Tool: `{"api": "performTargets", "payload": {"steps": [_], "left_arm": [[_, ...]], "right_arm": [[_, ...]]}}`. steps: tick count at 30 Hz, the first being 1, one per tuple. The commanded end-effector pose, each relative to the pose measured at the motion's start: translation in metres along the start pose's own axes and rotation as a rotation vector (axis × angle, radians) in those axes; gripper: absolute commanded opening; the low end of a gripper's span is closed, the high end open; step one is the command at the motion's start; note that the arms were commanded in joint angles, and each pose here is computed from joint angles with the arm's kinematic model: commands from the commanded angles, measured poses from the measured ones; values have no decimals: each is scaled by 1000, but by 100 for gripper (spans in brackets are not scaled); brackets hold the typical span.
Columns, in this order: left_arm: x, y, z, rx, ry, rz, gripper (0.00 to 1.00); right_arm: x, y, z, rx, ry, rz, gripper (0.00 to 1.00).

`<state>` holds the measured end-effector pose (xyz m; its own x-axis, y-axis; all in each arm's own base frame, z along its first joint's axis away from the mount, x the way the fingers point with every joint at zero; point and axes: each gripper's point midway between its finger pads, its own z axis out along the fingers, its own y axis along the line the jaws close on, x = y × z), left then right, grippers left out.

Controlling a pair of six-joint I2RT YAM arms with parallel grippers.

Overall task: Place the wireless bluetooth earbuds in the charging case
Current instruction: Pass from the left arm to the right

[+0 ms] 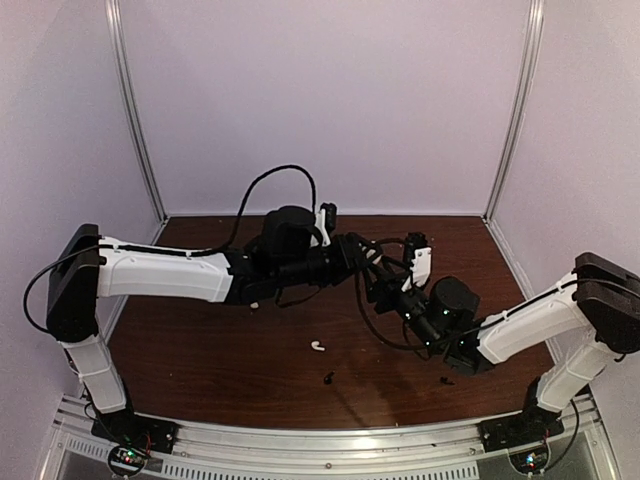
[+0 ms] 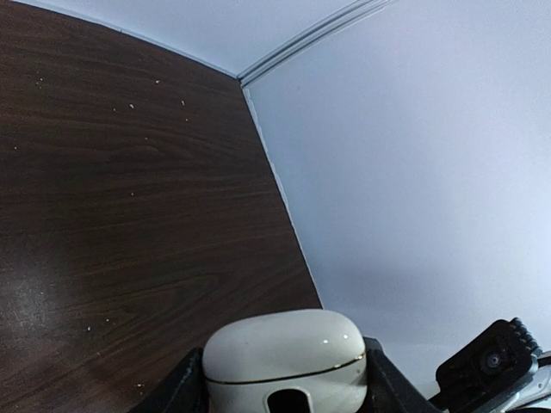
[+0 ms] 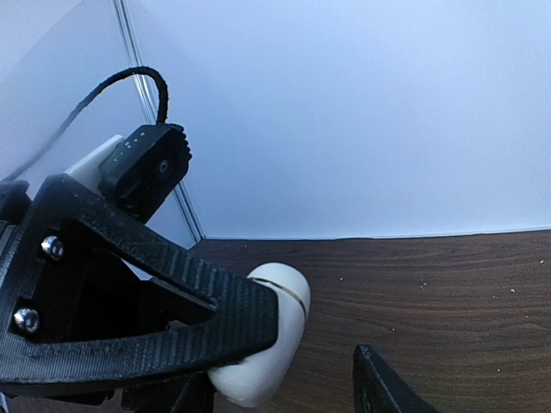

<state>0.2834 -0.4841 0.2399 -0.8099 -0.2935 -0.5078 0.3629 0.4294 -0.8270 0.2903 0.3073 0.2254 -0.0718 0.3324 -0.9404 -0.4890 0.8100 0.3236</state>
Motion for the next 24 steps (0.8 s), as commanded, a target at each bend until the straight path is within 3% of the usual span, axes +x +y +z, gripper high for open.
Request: {"api": "performTargets", "payload": {"steps": [1,5,17,24], "left_arm": [[-3,-11,2,59,-17,-11,52],[-1,-8,2,52,-16,-14,52],[3,-3,3,39,-24,-16,54],[3,-4,2,45,-28,-3,67]], "right_arm": [[-12,0,6,46,-56,-27,52],[-13,-1,9,68,-64,-43,43],[-15,-6,8,106,-75,-43,33],[-21,-5,4,89,-87,-35,25]]}}
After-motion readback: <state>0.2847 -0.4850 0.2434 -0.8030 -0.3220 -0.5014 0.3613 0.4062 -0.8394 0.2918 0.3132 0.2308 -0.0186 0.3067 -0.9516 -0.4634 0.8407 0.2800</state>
